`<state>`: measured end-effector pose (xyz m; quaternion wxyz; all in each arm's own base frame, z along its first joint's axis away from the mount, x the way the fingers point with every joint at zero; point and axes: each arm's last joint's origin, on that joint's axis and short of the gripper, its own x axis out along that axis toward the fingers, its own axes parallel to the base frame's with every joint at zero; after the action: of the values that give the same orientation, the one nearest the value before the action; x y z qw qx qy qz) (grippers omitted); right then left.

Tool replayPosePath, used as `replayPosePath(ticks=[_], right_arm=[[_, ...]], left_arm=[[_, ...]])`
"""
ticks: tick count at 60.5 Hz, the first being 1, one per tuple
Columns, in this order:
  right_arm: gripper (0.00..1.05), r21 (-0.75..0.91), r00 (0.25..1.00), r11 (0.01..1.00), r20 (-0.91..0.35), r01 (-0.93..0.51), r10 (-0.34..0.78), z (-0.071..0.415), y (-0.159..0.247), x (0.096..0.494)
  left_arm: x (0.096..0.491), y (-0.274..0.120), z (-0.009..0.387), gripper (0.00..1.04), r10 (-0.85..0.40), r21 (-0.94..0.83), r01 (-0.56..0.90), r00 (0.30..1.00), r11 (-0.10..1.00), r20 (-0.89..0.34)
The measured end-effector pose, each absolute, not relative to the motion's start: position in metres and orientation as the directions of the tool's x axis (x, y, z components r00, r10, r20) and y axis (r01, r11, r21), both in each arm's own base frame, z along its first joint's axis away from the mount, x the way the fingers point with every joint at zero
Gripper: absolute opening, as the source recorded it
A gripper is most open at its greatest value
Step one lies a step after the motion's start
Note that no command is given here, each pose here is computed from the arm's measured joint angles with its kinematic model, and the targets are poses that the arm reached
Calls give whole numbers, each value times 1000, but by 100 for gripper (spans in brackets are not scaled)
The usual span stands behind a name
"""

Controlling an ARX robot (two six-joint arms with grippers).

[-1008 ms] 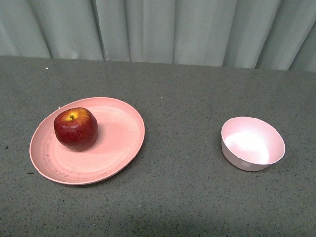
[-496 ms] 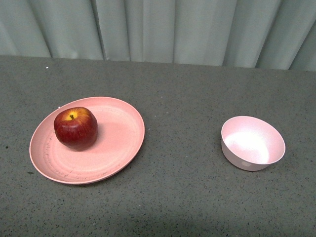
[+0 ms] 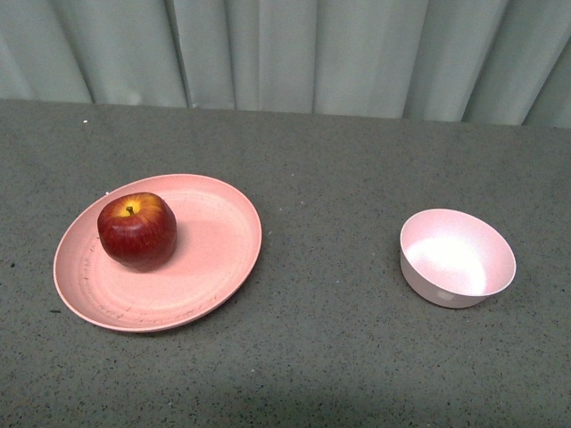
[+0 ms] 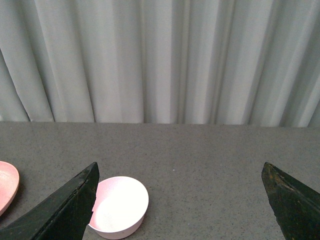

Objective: Move apple from plate to bowl

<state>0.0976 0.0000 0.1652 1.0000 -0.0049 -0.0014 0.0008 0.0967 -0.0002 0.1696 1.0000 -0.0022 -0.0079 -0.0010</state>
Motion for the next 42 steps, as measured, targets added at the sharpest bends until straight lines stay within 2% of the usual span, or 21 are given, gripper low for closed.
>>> replayPosePath(ticks=[40, 42], right_arm=[[95, -10, 1000, 1000, 3, -1, 2, 165, 0, 98], [95, -32, 998, 998, -37, 58, -59, 164, 0, 98]], left_arm=[[97, 0, 170, 98, -2, -4, 2, 1000, 1000, 16], [97, 0, 170, 98, -2, -4, 2, 1000, 1000, 16]])
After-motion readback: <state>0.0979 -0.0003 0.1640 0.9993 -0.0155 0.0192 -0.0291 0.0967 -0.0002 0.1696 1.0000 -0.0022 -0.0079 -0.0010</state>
